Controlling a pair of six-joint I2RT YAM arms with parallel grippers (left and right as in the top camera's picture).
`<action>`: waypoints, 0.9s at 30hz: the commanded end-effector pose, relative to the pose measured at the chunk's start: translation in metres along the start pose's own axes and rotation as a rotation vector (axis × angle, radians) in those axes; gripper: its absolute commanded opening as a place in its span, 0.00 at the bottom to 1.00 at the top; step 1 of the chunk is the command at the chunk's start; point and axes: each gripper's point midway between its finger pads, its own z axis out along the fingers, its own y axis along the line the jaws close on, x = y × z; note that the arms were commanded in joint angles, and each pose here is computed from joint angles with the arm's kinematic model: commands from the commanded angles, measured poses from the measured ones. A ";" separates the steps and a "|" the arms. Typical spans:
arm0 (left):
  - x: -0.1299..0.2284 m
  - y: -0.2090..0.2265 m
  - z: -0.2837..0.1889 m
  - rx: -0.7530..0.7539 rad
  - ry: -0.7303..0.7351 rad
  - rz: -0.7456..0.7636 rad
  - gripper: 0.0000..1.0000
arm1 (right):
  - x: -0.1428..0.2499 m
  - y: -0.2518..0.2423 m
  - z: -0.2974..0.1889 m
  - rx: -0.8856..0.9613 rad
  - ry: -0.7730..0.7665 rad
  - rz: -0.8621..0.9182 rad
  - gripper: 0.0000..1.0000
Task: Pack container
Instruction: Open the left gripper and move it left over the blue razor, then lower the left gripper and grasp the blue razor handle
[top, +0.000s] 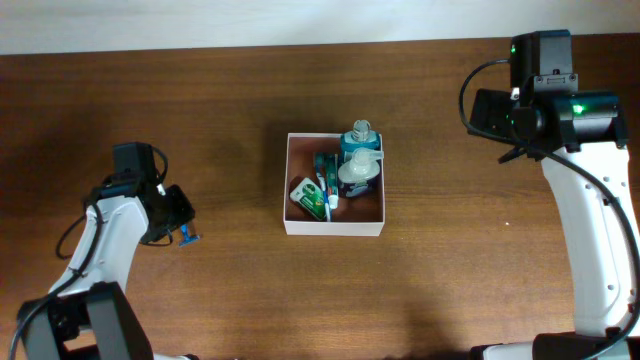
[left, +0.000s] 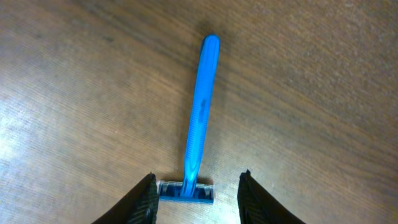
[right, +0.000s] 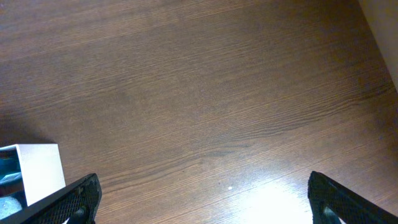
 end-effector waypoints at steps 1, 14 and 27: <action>0.002 -0.001 0.015 0.006 0.027 0.044 0.44 | -0.002 -0.004 0.000 0.013 -0.006 0.009 0.99; 0.007 0.001 0.050 -0.013 0.083 0.059 0.44 | -0.002 -0.004 0.000 0.013 -0.006 0.009 0.99; 0.006 0.001 0.050 -0.012 0.079 0.059 0.16 | -0.002 -0.004 0.000 0.013 -0.006 0.009 0.99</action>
